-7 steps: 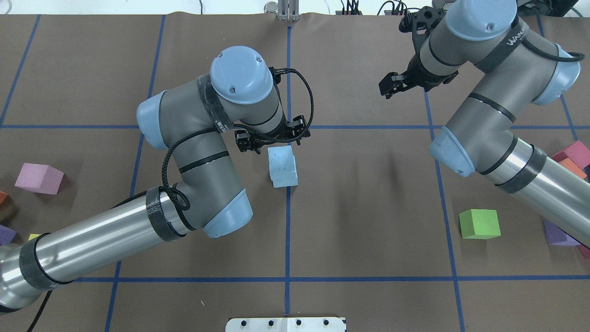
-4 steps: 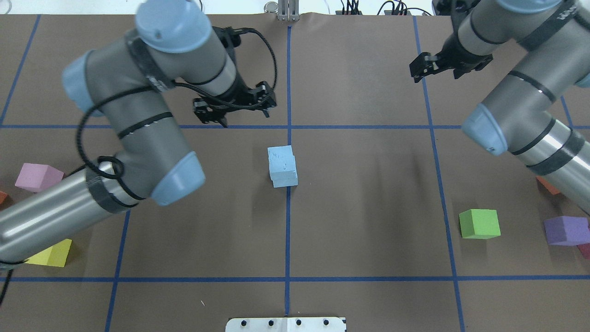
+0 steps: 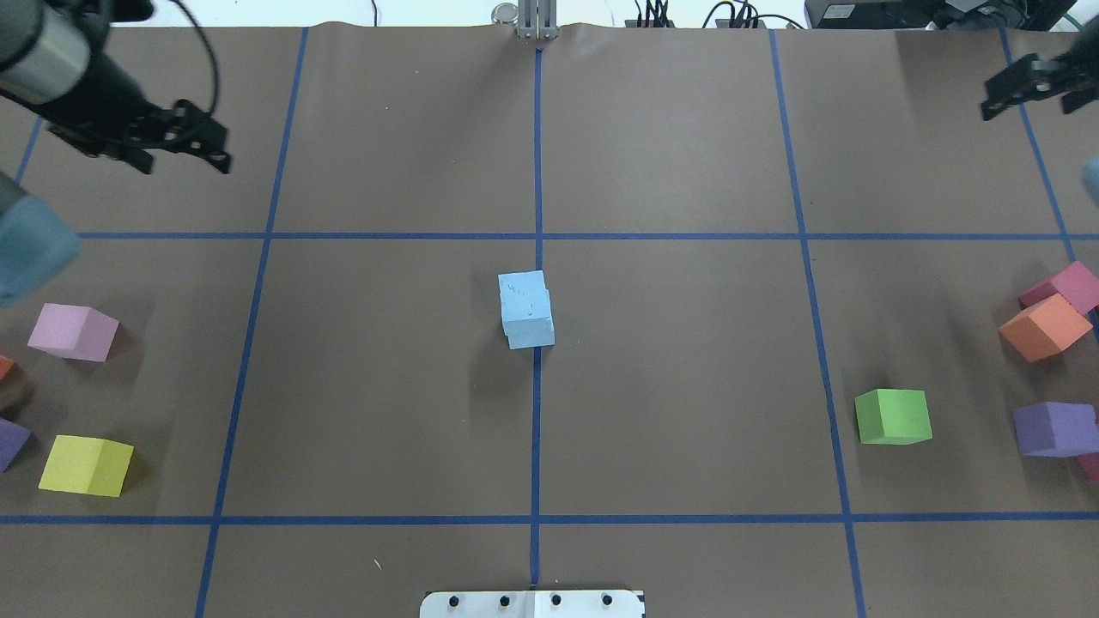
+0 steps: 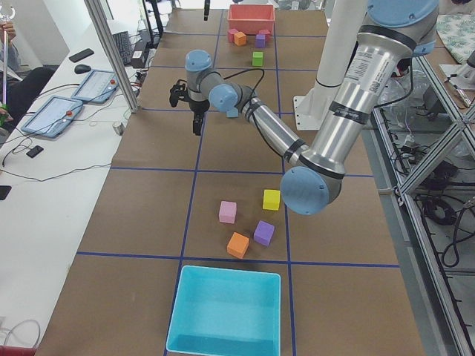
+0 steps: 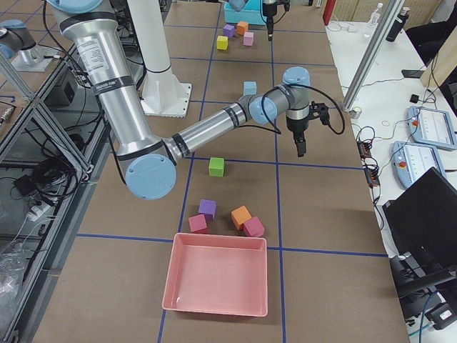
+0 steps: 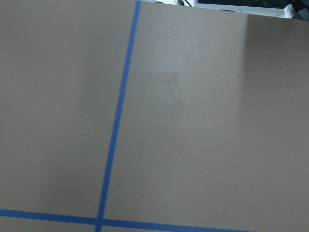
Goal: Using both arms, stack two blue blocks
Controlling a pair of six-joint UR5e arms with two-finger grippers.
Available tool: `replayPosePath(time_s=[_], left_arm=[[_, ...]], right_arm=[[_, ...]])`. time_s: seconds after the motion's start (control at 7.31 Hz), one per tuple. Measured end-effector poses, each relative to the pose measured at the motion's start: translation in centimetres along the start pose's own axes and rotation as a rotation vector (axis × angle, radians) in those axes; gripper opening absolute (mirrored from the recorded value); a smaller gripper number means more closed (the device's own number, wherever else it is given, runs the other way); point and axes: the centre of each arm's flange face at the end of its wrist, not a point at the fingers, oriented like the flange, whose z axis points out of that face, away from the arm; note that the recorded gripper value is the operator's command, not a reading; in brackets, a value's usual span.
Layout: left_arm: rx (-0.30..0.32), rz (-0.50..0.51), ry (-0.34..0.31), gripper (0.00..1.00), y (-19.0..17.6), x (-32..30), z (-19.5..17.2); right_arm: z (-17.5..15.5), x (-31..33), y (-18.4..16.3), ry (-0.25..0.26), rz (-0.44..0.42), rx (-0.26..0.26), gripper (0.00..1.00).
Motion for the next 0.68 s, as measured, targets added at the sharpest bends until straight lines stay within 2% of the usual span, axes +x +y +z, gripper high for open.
replayPosePath(time_s=[0.27, 0.41, 0.68], left_arm=[[-0.033, 0.077, -0.057, 0.99, 1.6, -13.9, -1.2], [-0.051, 0.097, -0.077, 0.99, 2.6, -19.5, -1.4], [-0.091, 0.089, -0.064, 0.99, 4.8, -27.7, -1.3]], right_arm=[[-1.5, 8.9, 5.4, -0.006, 0.059, -0.024, 1.0], [-1.7, 11.0, 7.6, -0.007, 0.086, -0.036, 1.0], [-1.7, 12.9, 10.6, -0.025, 0.116, -0.06, 1.0]])
